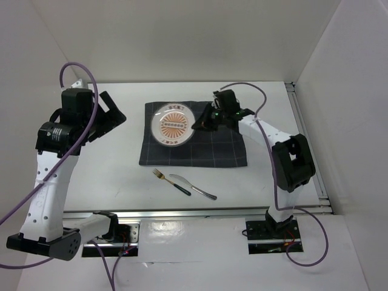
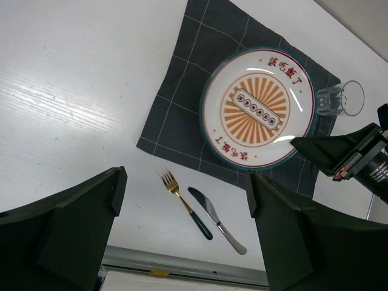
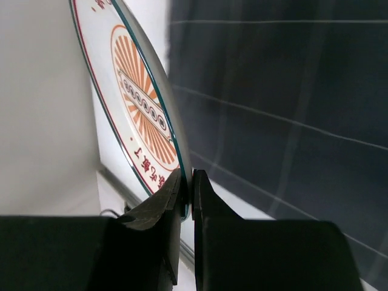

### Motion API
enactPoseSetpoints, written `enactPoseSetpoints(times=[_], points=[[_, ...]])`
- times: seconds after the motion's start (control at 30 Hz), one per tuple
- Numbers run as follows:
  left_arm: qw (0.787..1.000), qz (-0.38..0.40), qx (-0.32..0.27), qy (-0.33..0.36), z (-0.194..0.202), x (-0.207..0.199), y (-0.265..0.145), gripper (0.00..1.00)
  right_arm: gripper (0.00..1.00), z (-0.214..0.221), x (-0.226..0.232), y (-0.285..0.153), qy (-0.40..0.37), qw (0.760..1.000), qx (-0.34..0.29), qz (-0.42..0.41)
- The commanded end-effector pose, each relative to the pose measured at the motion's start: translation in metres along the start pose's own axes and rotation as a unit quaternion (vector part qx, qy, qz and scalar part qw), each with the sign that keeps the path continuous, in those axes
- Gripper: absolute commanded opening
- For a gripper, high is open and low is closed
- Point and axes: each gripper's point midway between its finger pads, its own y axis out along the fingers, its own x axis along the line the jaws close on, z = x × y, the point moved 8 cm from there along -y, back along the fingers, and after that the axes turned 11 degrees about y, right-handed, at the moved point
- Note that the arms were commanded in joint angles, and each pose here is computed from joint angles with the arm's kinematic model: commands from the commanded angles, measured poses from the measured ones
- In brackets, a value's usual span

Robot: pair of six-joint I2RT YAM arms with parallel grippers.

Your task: Set the dinner table for one person

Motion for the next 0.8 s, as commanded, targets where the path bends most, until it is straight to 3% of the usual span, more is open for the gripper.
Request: enactPoseSetpoints(times=[0.0, 0.13, 0.27, 0.77], points=[[1.0, 0.016, -0.009, 0.003, -0.004, -0.006, 0.007, 0.99, 0.0, -0.016, -0.018, -0.025, 0.049, 0.999, -0.021, -0.01], [1.0, 0.012, 0.007, 0.001, 0.002, -0.006, 0.018, 0.99, 0.0, -0.035, -0.047, -0.034, 0.065, 0.997, -0.045, 0.01], [1.0, 0.008, 0.027, 0.004, 0.004, -0.009, 0.031, 0.99, 0.0, -0.043, -0.073, -0.03, 0.086, 0.996, -0.028, 0.014], [0.999, 0.008, 0.037, 0.01, 0.002, -0.012, 0.042, 0.98, 0.0, -0.051, -0.116, -0.006, 0.128, 0.991, -0.027, 0.025]])
